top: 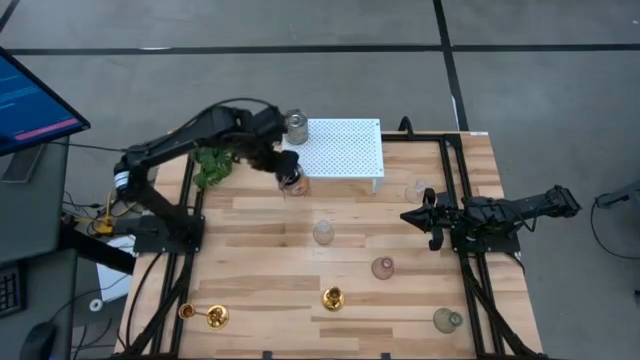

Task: Pick & Place candle stick holders
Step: Put the silver scented candle on the shelf

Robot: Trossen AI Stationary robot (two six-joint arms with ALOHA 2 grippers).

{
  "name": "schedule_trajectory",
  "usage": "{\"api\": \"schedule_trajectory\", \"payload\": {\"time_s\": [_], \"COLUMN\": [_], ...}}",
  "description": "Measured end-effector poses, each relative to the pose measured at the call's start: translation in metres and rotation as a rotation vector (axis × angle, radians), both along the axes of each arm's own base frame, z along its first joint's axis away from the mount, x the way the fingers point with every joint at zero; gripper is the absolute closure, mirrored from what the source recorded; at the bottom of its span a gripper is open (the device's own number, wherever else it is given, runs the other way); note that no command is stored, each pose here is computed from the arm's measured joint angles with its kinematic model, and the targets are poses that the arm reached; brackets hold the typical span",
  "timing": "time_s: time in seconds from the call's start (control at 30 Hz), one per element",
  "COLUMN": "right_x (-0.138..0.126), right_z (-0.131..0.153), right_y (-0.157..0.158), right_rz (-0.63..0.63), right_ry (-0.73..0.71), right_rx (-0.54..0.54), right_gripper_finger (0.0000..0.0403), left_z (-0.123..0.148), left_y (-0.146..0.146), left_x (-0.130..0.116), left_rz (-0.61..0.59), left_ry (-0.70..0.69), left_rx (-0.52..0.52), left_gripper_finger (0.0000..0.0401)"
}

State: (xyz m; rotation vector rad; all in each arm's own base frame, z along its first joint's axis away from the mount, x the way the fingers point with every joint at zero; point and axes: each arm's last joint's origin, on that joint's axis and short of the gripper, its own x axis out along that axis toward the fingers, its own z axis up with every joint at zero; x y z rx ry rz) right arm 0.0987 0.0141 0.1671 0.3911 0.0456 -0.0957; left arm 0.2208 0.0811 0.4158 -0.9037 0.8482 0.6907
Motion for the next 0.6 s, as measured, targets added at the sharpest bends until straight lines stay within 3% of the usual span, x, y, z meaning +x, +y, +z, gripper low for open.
{"api": "schedule_trajectory", "payload": {"time_s": [0.23,0.6], "right_x": [0.000,0.000], "right_z": [0.000,0.000], "right_y": [0.000,0.000], "right_rz": [0.000,0.000], "right_ry": [0.000,0.000], "right_rx": [0.000,-0.001], "right_gripper_finger": [0.0398,0.0398], "left_z": [0.004,0.002], "left_y": [0.030,0.058], "left_x": [0.011,0.004], "left_rz": [-0.009,0.016], "left_ry": [0.036,0.095], "left_rx": [0.052,0.066], "left_gripper_finger": [0.0401,0.0401]}}
